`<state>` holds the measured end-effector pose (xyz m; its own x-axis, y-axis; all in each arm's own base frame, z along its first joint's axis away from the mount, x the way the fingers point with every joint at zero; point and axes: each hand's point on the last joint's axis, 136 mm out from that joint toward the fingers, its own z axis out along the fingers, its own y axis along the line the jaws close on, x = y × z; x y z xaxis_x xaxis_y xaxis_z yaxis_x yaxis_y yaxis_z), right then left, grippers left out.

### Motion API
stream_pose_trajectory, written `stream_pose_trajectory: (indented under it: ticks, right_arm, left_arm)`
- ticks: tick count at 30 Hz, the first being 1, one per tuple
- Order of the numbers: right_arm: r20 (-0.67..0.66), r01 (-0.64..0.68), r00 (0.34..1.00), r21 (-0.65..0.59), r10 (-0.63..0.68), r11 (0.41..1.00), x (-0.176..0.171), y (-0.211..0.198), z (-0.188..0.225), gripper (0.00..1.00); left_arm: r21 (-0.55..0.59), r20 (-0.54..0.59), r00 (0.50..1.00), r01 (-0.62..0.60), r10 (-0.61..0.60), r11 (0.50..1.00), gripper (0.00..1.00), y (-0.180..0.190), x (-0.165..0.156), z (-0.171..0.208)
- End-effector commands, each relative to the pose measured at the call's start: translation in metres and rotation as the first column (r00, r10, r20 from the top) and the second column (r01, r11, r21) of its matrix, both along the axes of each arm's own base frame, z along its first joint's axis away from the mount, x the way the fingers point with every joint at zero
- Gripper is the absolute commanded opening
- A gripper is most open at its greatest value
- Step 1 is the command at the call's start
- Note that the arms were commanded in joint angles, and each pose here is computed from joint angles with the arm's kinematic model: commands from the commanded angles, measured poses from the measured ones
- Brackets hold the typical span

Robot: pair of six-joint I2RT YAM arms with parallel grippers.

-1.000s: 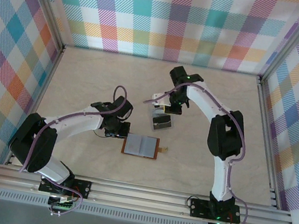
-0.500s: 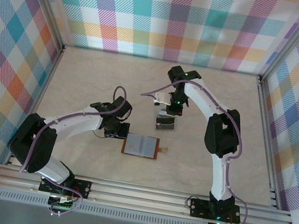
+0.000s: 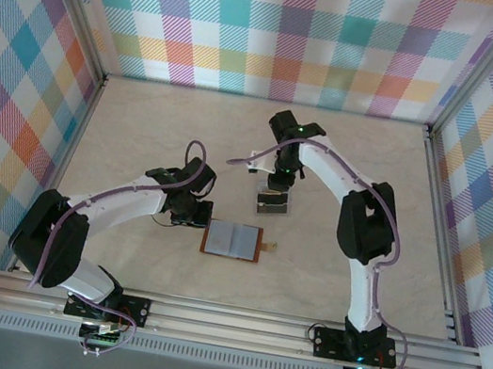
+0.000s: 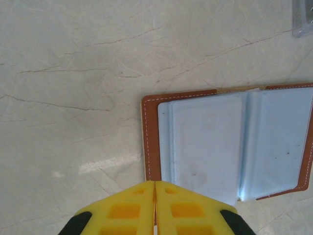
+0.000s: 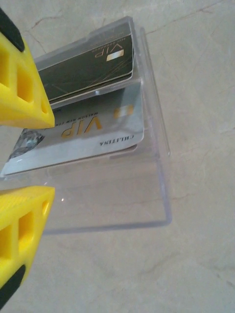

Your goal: Take the credit cards out of the card holder

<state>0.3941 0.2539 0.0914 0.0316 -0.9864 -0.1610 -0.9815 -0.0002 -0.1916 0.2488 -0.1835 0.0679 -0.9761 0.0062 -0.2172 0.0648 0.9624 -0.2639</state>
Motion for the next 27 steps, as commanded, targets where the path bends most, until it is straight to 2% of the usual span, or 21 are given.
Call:
stream_pose_trajectory:
  ticks: [1, 8, 12, 16, 19, 22, 26, 27]
  right_arm:
    - [0.128, 0.031, 0.991, 0.071, -0.04, 0.997, 0.014, 0.005, 0.034, 0.37]
    - [0.149, 0.071, 0.985, 0.127, -0.09, 0.989, 0.015, 0.008, 0.037, 0.38]
    - [0.128, 0.176, 0.968, 0.265, -0.215, 0.948, 0.011, 0.021, 0.053, 0.37]
    - [-0.024, 0.32, 0.939, 0.43, -0.344, 0.844, -0.019, 0.035, 0.065, 0.39]
    - [-0.175, 0.453, 0.886, 0.522, -0.429, 0.723, -0.045, 0.043, 0.072, 0.37]
    - [-0.349, 0.592, 0.804, 0.548, -0.482, 0.591, -0.066, 0.048, 0.077, 0.32]
    - [-0.521, 0.73, 0.683, 0.51, -0.512, 0.456, -0.091, 0.055, 0.079, 0.27]
    - [-0.564, 0.773, 0.634, 0.483, -0.53, 0.411, -0.095, 0.056, 0.078, 0.26]
  left_arm:
    - [-0.008, -0.015, 1.0, 0.001, -0.001, 1.0, 0.1, 0.004, -0.004, 0.005]
    - [-0.016, -0.02, 1.0, -0.006, 0.005, 1.0, 0.1, 0.002, -0.003, 0.001]
    - [-0.034, -0.036, 0.999, -0.008, 0.006, 0.999, 0.1, -0.003, -0.002, -0.005]
    - [-0.051, -0.061, 0.998, -0.003, 0.0, 0.999, 0.08, -0.009, -0.002, -0.013]
    - [-0.06, -0.086, 0.996, -0.006, 0.001, 0.998, 0.07, -0.01, -0.006, -0.021]
    - [-0.056, -0.114, 0.993, -0.012, 0.006, 0.998, 0.06, -0.008, -0.013, -0.029]
    - [-0.067, -0.163, 0.987, -0.026, 0.015, 0.997, 0.06, -0.006, -0.027, -0.042]
    - [-0.068, -0.175, 0.985, -0.026, 0.014, 0.997, 0.06, -0.005, -0.03, -0.045]
